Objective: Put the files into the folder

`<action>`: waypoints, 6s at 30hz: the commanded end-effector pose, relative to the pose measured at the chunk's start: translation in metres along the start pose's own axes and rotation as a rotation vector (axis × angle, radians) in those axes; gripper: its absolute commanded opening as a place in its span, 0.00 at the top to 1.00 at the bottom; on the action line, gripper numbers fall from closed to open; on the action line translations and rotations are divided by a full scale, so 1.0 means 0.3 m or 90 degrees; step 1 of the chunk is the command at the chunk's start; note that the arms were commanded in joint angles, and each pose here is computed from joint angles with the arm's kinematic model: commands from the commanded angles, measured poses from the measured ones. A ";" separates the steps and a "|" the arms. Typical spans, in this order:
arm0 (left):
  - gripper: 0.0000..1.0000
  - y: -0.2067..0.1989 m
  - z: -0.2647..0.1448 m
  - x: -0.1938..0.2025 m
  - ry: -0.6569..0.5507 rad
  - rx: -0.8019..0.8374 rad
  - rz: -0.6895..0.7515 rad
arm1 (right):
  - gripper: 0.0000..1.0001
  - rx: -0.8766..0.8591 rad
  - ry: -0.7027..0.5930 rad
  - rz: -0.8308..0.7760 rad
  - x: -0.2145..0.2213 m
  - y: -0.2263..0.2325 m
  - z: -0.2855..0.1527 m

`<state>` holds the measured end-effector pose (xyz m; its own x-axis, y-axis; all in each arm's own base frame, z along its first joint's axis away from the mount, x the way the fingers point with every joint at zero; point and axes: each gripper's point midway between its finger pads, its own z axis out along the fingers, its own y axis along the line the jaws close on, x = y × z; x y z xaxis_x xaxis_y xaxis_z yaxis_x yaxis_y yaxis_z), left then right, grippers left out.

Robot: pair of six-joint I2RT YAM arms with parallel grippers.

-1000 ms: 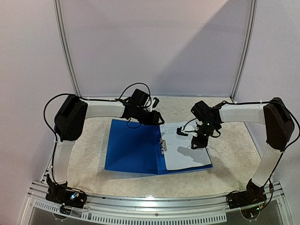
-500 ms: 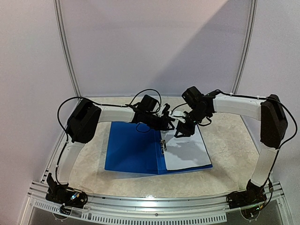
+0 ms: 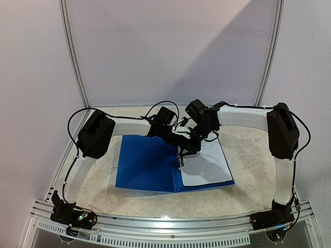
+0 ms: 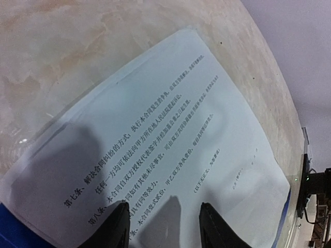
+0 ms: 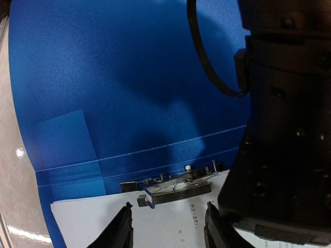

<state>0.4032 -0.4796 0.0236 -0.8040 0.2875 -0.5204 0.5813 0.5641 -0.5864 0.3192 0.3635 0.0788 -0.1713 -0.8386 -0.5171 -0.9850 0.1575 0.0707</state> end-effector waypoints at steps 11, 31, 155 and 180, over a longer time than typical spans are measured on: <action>0.53 0.065 0.056 0.123 0.069 -0.029 -0.019 | 0.81 -0.032 -0.008 0.003 -0.020 0.016 0.048; 0.54 0.079 0.062 0.142 0.080 -0.031 -0.021 | 0.77 -0.058 -0.021 0.023 -0.030 0.033 0.061; 0.38 -0.118 -0.744 -0.098 -0.157 -0.308 0.016 | 0.32 0.226 -0.204 0.248 0.411 -0.022 -0.454; 0.17 0.370 -1.083 0.624 -0.242 -0.425 -0.400 | 0.30 0.286 -0.142 0.344 0.648 -0.095 -0.397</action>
<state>0.2647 -0.1302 0.0685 -0.8261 -0.2968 -0.4790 -0.1302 0.9276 -0.3502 0.3047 0.1357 0.0707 -0.5900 -0.4560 -0.6663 -0.6512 0.7566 0.0587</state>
